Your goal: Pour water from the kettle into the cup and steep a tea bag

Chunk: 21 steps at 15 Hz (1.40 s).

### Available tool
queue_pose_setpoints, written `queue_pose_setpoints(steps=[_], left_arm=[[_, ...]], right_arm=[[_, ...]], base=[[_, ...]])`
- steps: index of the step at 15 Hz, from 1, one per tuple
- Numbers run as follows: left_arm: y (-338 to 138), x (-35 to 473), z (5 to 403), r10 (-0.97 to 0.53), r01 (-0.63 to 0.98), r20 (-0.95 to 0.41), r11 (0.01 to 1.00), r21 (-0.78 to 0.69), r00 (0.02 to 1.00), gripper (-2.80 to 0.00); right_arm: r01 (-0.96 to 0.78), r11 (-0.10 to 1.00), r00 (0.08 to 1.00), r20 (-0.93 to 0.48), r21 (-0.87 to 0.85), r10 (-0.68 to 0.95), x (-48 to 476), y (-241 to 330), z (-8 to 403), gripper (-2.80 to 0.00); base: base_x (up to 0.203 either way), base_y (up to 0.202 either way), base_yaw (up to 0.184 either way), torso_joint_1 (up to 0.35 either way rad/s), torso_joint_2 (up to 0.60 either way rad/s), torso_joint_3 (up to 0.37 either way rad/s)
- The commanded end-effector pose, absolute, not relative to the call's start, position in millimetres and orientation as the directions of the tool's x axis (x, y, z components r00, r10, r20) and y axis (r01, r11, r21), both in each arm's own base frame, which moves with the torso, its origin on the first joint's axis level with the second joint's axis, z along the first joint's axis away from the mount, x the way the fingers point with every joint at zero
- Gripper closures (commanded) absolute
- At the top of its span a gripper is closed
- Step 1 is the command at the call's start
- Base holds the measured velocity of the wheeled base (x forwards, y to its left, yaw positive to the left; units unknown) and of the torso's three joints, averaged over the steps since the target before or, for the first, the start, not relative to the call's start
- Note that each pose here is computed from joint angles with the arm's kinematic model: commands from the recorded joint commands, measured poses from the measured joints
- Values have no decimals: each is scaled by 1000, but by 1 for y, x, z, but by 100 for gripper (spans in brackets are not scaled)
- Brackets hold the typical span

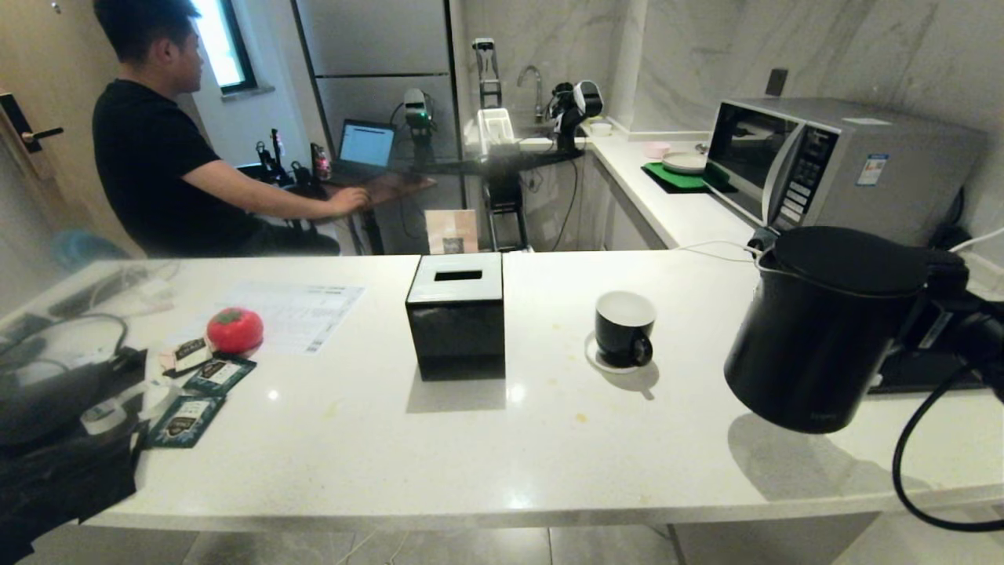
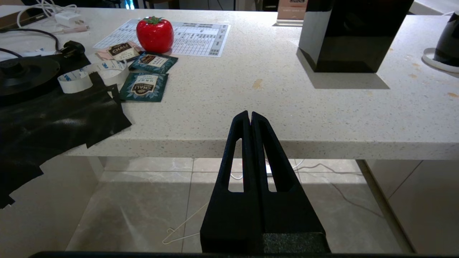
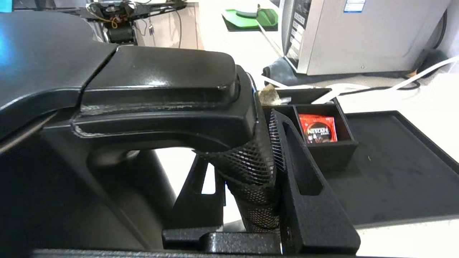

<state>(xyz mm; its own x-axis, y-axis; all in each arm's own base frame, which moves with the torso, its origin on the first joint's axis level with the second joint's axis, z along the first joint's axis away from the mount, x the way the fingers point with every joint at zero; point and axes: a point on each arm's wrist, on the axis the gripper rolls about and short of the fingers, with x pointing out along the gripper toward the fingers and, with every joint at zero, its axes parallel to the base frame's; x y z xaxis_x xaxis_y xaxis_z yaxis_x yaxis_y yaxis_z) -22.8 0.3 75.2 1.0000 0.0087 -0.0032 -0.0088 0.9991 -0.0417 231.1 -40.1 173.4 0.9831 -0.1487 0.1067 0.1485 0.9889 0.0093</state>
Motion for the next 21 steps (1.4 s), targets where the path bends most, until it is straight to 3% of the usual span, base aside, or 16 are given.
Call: queue_pose_setpoints(steps=[1, 21], left_arm=[[0, -23, 75, 9, -9, -3, 999, -41, 1000, 0], [0, -23, 75, 9, -9, -3, 999, -43, 1000, 0]], right_arm=[[150, 989, 982, 111, 8, -150, 233, -41, 174, 0], [136, 980, 990, 43, -143, -132, 306, -46, 202, 0]], base=[[0, 0, 0, 0, 0, 0], [0, 0, 0, 0, 0, 0]])
